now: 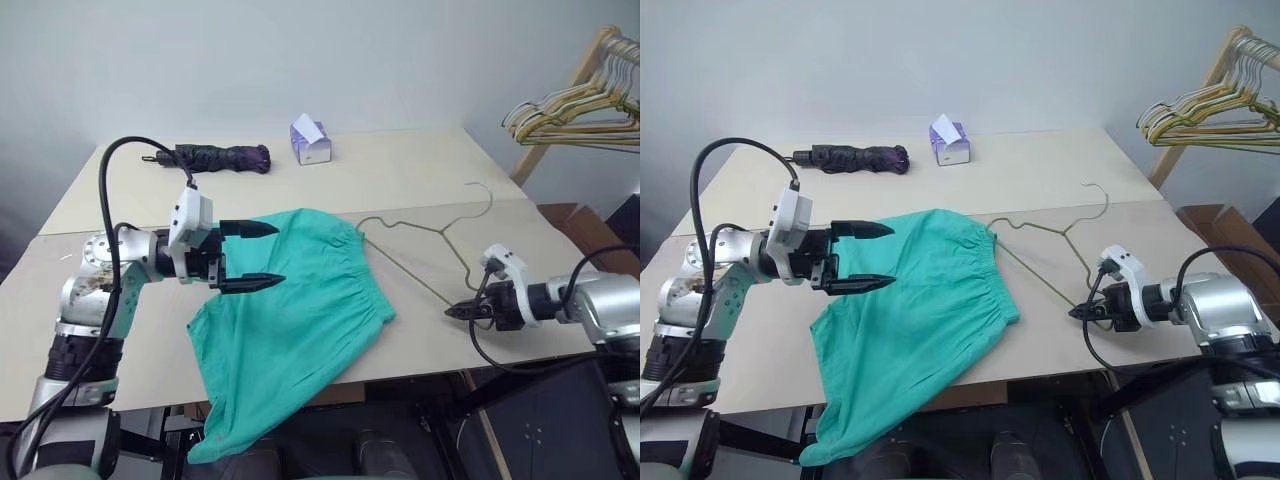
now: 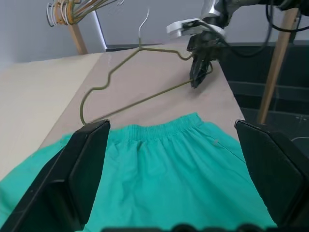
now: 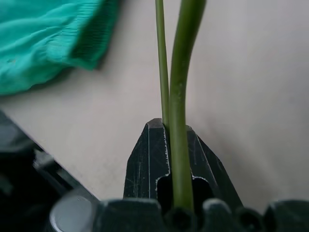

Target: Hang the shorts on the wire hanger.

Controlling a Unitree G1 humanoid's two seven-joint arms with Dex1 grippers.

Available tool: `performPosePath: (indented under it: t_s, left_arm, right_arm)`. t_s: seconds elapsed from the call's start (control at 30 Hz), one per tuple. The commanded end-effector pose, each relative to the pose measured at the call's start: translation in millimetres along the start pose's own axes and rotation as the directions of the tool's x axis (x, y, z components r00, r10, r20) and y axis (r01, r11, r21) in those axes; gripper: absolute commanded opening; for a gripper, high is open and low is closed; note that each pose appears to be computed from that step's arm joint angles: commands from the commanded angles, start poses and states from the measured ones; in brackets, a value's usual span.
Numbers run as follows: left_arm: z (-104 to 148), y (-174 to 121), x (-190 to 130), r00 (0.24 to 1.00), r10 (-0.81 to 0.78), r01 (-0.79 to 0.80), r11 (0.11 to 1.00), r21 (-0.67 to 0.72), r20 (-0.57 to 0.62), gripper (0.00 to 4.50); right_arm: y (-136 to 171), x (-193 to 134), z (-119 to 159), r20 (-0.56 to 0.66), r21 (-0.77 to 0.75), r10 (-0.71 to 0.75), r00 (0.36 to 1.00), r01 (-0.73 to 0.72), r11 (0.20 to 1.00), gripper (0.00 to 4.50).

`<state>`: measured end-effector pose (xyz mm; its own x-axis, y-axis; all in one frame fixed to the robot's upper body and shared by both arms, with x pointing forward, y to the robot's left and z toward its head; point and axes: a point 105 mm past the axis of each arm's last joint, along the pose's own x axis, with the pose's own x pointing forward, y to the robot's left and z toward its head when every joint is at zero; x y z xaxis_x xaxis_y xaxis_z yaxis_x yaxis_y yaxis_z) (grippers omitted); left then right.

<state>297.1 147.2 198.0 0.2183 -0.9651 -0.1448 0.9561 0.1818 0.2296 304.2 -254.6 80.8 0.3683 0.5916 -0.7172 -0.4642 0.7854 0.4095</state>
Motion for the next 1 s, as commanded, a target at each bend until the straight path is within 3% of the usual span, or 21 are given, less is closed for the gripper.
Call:
performPosePath:
  t_s: [0.03, 0.37, 1.0]
  left_arm:
    - [14.3, -1.0, -4.7, 1.000, 0.008, -0.008, 0.999, 0.044, 0.022, 4.48]
    - [11.5, -4.1, -5.9, 1.000, 0.023, -0.023, 0.999, 0.037, 0.005, 4.48]
    - [10.1, -4.1, -8.3, 0.999, 0.048, -0.048, 0.998, 0.048, -0.006, 4.48]
  right_arm:
    - [0.8, -4.4, 9.1, 0.032, 0.060, 0.023, 0.999, -0.024, 0.998, 0.00]
    - [23.3, -9.5, 0.6, -0.015, 0.049, 0.187, 0.982, -0.186, 0.981, 0.00]
    - [31.6, -0.1, 0.9, -0.141, 0.019, 0.262, 0.955, -0.262, 0.965, 0.00]
